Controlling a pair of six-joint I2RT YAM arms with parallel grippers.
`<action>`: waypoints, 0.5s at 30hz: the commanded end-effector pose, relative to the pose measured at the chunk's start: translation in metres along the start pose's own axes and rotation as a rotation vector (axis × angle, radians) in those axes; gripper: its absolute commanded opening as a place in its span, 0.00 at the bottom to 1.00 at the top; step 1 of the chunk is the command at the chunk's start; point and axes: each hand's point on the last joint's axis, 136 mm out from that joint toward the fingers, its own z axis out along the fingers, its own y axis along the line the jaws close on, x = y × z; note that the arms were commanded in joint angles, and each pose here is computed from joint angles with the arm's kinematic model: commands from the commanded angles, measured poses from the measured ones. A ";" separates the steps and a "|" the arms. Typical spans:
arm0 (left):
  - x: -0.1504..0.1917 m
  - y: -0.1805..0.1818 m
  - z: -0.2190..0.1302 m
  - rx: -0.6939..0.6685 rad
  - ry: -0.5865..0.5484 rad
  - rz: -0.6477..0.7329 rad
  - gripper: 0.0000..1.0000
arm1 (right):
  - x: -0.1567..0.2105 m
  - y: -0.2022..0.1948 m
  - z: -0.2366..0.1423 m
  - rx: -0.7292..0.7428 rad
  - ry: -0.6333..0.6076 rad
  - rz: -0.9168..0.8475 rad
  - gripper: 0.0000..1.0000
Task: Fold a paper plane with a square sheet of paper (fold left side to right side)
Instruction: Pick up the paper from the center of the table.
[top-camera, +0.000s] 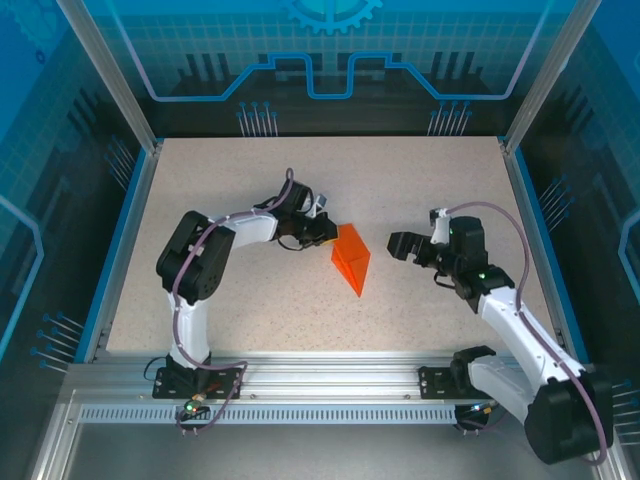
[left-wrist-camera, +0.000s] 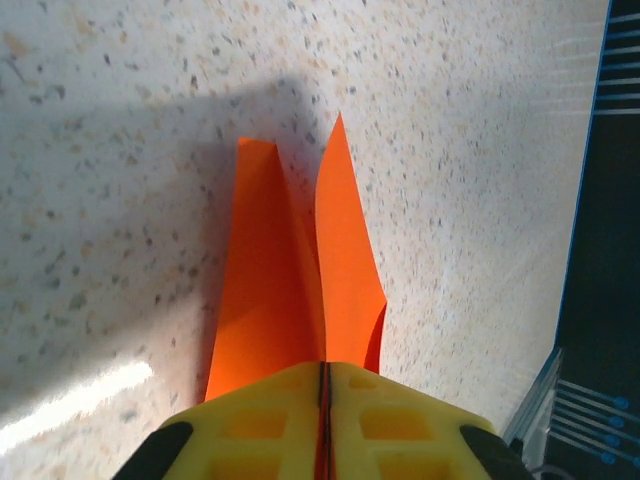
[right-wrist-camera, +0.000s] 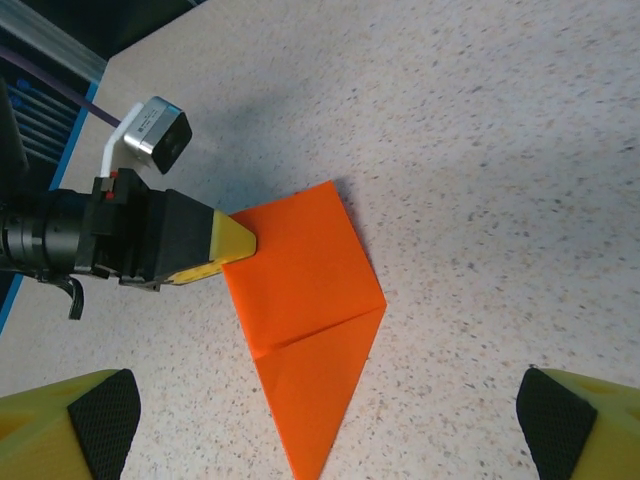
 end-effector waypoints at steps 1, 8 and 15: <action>0.004 -0.030 -0.021 0.086 -0.028 0.150 0.07 | -0.003 0.022 0.010 -0.135 0.082 -0.052 1.00; 0.023 -0.052 -0.047 0.183 -0.042 0.297 0.02 | -0.007 0.031 0.054 -0.297 0.192 -0.072 0.88; 0.037 -0.069 -0.062 0.262 -0.037 0.373 0.01 | 0.006 0.033 0.086 -0.461 0.266 -0.078 0.78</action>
